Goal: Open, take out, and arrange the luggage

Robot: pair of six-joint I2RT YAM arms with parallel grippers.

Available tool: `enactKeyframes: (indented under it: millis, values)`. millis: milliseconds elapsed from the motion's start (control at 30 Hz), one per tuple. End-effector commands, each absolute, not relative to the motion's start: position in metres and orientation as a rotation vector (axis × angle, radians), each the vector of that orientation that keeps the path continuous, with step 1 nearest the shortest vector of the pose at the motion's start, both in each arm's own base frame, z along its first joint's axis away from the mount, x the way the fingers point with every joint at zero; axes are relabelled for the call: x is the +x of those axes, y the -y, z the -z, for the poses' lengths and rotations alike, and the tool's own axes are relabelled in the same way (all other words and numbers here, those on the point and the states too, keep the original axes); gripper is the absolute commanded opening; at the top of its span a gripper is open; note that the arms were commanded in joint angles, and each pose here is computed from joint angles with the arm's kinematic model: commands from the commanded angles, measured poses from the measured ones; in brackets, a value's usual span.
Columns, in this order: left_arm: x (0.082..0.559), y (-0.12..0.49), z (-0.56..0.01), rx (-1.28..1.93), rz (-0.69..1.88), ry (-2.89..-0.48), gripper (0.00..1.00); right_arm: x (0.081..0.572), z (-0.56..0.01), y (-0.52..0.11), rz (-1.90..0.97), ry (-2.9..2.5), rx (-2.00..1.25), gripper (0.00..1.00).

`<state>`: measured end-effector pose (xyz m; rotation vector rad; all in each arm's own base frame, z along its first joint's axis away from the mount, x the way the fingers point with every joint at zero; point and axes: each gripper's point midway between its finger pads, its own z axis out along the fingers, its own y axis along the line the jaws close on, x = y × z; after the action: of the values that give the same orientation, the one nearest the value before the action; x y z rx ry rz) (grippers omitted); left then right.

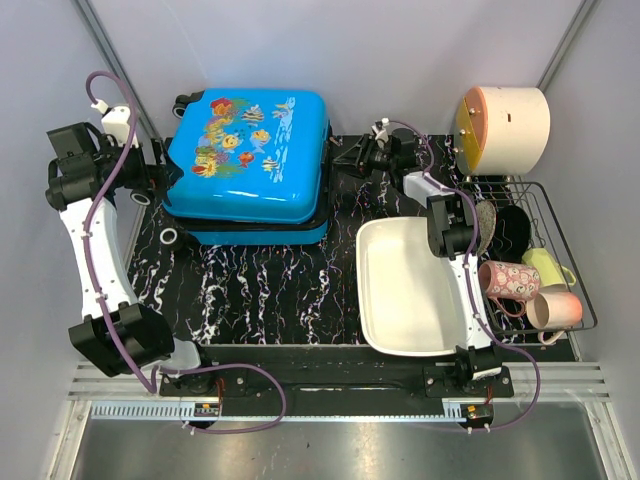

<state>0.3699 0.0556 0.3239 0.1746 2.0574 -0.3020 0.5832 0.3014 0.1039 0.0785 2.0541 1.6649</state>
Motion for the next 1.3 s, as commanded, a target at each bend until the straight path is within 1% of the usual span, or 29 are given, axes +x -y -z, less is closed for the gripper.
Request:
enactKeyframes:
  millis: [0, 133, 200, 333, 400, 567, 600, 633, 667, 800, 833, 867, 900, 933, 1000, 1033, 1067, 1100, 1133, 1167, 1200, 1233, 1267]
  values:
    - [0.367, -0.056, -0.339, 0.211, 0.242, -2.008, 0.99, 0.574, -0.139, -0.313, -1.726, -1.987, -0.017, 0.55]
    - [0.367, -0.056, -0.337, 0.206, 0.248, -2.012, 0.99, 0.574, -0.135, -0.324, -1.734, -1.992, -0.016, 0.55]
    - [0.366, -0.054, -0.336, 0.209, 0.255, -2.011, 0.99, 0.571, -0.132, -0.328, -1.747, -1.998, -0.014, 0.52]
    - [0.364, -0.053, -0.331, 0.208, 0.262, -2.026, 0.99, 0.563, -0.129, -0.336, -1.773, -2.002, -0.013, 0.5]
    - [0.361, -0.051, -0.326, 0.207, 0.275, -2.04, 0.99, 0.558, -0.126, -0.339, -1.792, -2.013, 0.003, 0.46]
    - [0.356, -0.049, -0.322, 0.201, 0.277, -2.05, 0.99, 0.542, -0.124, -0.348, -1.837, -2.015, 0.011, 0.44]
    - [0.355, -0.049, -0.321, 0.2, 0.28, -2.054, 0.99, 0.538, -0.125, -0.351, -1.847, -2.017, 0.013, 0.42]
    - [0.354, -0.049, -0.322, 0.203, 0.279, -2.051, 0.99, 0.536, -0.125, -0.352, -1.851, -2.006, 0.002, 0.35]
    - [0.353, -0.048, -0.32, 0.202, 0.283, -2.058, 0.99, 0.533, -0.119, -0.353, -1.852, -2.018, 0.022, 0.32]
    - [0.351, -0.048, -0.32, 0.205, 0.279, -2.062, 0.99, 0.527, -0.121, -0.35, -1.857, -2.002, 0.027, 0.21]
    - [0.351, -0.048, -0.318, 0.202, 0.282, -2.067, 0.99, 0.525, -0.123, -0.35, -1.856, -1.995, 0.023, 0.11]
    - [0.351, -0.049, -0.317, 0.194, 0.277, -2.071, 0.99, 0.521, -0.123, -0.349, -1.85, -1.996, 0.033, 0.04]
    - [0.352, -0.051, -0.314, 0.171, 0.281, -2.082, 0.99, 0.518, -0.127, -0.348, -1.847, -1.981, 0.016, 0.0]
    - [0.352, -0.053, -0.31, 0.149, 0.28, -2.099, 0.99, 0.509, -0.121, -0.349, -1.851, -2.001, 0.028, 0.0]
    - [0.351, -0.059, -0.301, 0.062, 0.304, -2.133, 0.99, 0.498, -0.136, -0.352, -1.851, -1.974, -0.003, 0.0]
    - [0.352, -0.062, -0.292, 0.018, 0.33, -2.153, 0.99, 0.481, -0.125, -0.359, -1.857, -2.013, 0.003, 0.0]
    - [0.35, -0.07, -0.29, -0.037, 0.351, -2.155, 0.99, 0.472, -0.14, -0.362, -1.843, -1.988, -0.031, 0.0]
    - [0.351, -0.073, -0.286, -0.107, 0.386, -2.16, 0.99, 0.461, -0.142, -0.366, -1.838, -1.996, -0.049, 0.0]
    - [0.351, -0.078, -0.279, -0.154, 0.408, -2.171, 0.98, 0.446, -0.129, -0.366, -1.827, -2.044, -0.026, 0.0]
    - [0.35, -0.089, -0.278, -0.209, 0.419, -2.158, 0.98, 0.432, -0.144, -0.375, -1.807, -2.02, -0.083, 0.0]
    - [0.349, -0.093, -0.278, -0.252, 0.432, -2.152, 0.98, 0.422, -0.143, -0.376, -1.792, -2.041, -0.091, 0.07]
    - [0.349, -0.097, -0.276, -0.274, 0.438, -2.152, 0.97, 0.411, -0.133, -0.372, -1.771, -2.082, -0.08, 0.1]
    - [0.348, -0.103, -0.275, -0.296, 0.447, -2.141, 0.97, 0.403, -0.151, -0.372, -1.745, -2.046, -0.134, 0.15]
